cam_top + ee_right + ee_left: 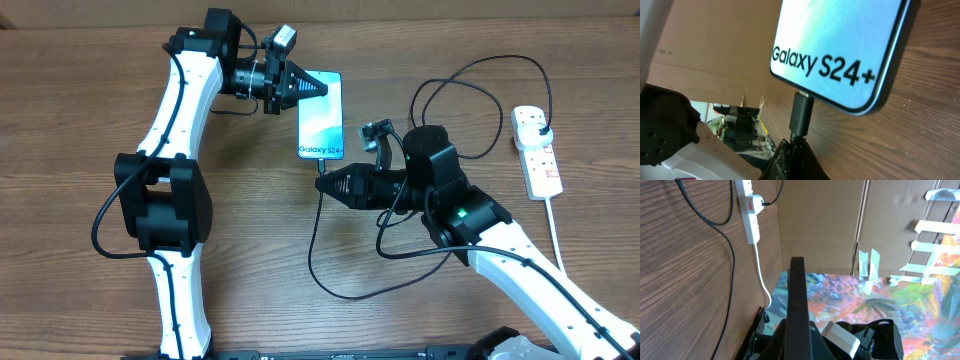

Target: Plug charger to phone and switch on socket

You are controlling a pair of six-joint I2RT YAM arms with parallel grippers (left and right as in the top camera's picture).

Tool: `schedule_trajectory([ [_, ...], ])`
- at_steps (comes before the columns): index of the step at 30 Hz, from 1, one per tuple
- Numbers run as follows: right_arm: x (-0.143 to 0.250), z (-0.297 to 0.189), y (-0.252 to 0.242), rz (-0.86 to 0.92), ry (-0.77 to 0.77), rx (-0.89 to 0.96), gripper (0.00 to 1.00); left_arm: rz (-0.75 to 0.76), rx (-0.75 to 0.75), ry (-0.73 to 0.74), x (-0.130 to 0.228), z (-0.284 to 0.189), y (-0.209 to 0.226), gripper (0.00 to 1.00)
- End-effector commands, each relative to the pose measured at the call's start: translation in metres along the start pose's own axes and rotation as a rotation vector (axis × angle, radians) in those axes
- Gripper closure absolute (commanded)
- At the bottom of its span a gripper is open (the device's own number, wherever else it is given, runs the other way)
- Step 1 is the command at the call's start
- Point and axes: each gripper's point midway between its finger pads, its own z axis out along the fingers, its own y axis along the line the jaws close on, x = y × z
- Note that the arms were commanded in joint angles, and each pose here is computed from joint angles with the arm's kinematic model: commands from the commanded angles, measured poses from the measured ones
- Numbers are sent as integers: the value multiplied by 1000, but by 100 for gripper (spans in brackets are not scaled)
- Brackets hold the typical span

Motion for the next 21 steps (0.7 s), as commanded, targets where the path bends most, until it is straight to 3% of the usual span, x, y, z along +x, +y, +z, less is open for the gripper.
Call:
schedule_trajectory([
  [1,-28,-7,-16,-3,-117,66,96,57,59,13,10,2,-36,96],
  [21,-35,-6,-18,-13,-150,75,96,47,59,34,14,11,-37,95],
])
